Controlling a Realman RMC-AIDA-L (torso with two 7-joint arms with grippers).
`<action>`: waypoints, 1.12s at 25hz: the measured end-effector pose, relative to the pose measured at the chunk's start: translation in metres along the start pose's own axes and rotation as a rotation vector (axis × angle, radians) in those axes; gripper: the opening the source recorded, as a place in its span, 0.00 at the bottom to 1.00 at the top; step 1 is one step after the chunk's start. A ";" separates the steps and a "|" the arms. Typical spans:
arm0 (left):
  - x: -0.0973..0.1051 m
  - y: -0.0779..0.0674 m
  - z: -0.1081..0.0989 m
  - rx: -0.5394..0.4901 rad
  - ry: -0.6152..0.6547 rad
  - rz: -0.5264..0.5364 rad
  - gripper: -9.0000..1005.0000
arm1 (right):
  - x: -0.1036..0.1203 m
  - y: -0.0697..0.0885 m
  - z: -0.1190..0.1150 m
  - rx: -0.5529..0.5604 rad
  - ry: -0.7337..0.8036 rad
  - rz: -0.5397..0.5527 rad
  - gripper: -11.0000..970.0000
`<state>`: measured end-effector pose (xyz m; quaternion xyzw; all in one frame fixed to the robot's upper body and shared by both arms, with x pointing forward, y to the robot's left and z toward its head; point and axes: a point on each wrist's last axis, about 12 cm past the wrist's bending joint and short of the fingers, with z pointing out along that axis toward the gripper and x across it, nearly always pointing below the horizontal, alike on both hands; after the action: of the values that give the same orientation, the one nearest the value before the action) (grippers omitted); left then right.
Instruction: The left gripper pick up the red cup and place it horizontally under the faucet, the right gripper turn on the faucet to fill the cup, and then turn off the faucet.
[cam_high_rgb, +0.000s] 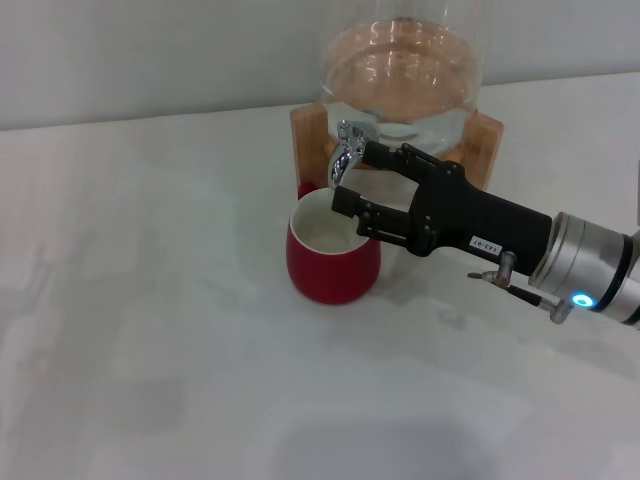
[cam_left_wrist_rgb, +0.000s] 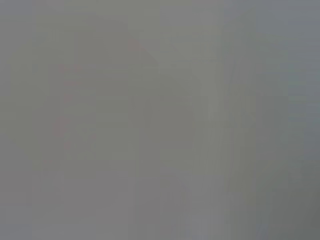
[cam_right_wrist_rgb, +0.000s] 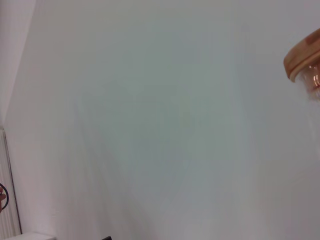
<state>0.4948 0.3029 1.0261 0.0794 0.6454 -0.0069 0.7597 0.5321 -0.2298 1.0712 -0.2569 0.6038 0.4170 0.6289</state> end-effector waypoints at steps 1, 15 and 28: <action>0.000 0.000 0.000 0.000 0.000 0.000 0.87 | 0.000 0.000 0.000 0.000 0.000 0.000 0.85; 0.000 0.002 -0.001 -0.011 0.002 -0.001 0.87 | -0.004 -0.012 -0.035 0.146 -0.060 -0.001 0.85; 0.003 0.005 0.000 -0.013 0.019 0.015 0.87 | 0.000 0.005 -0.063 0.124 -0.120 0.024 0.85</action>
<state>0.4957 0.3081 1.0239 0.0796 0.6521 0.0038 0.7539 0.4938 -0.2793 1.0633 -0.1848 0.5928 0.4011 0.6735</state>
